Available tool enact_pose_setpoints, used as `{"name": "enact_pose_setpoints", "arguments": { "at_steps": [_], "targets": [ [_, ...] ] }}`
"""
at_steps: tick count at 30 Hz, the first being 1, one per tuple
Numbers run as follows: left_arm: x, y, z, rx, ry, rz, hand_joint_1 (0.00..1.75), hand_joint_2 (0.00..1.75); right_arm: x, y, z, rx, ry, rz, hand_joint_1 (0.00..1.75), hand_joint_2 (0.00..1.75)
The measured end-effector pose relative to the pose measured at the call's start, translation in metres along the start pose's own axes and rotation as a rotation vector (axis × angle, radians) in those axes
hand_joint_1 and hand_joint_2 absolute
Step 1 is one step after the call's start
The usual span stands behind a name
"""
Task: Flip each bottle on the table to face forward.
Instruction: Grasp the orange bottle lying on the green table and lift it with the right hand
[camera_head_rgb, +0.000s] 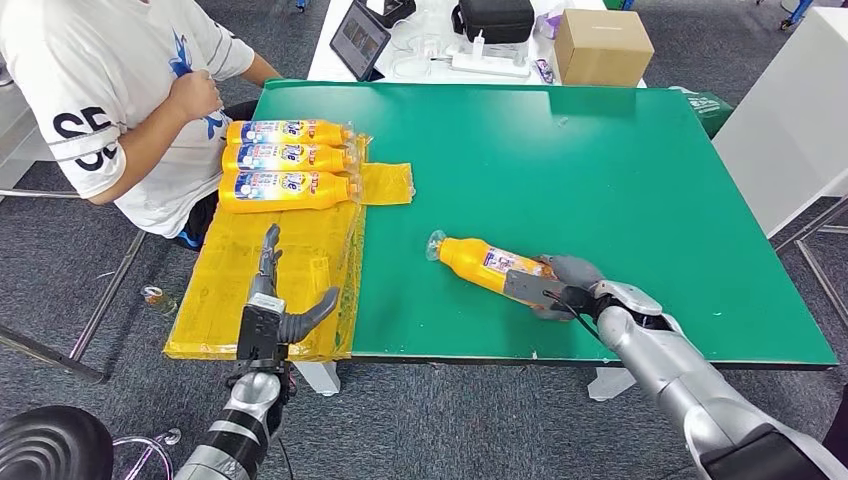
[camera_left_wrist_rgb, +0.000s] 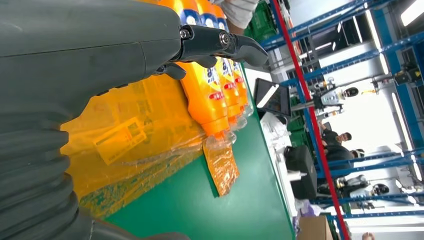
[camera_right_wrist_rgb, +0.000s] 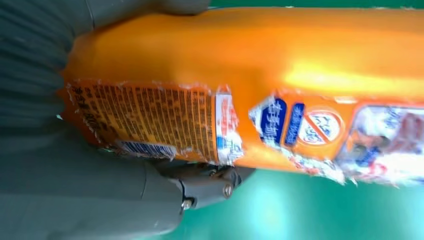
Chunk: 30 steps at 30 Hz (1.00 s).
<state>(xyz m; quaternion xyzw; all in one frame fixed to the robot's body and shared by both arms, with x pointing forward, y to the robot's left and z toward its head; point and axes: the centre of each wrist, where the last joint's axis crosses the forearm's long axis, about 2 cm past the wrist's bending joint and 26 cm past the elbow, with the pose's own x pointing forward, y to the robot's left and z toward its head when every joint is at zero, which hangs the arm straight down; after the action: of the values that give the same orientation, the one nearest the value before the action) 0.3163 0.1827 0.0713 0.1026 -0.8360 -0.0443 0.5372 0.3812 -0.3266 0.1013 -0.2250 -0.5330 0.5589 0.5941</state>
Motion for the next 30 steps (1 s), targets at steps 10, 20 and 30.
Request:
{"name": "enact_pose_setpoints", "arguments": {
  "at_steps": [10,20,30],
  "targets": [
    [0.005,-0.009,0.013,-0.024,0.104,0.181,0.00,1.75,0.069,0.029,0.016,-0.506,-0.214,-0.228,1.75,1.75],
    [0.025,-0.024,0.013,-0.120,0.242,0.673,0.00,1.75,0.111,0.018,0.066,-1.276,-0.378,-0.405,1.75,1.75],
    [0.052,-0.038,0.009,-0.267,0.153,0.817,0.00,1.75,0.127,0.065,0.074,-1.160,-0.413,-0.571,1.75,1.75]
  ]
}}
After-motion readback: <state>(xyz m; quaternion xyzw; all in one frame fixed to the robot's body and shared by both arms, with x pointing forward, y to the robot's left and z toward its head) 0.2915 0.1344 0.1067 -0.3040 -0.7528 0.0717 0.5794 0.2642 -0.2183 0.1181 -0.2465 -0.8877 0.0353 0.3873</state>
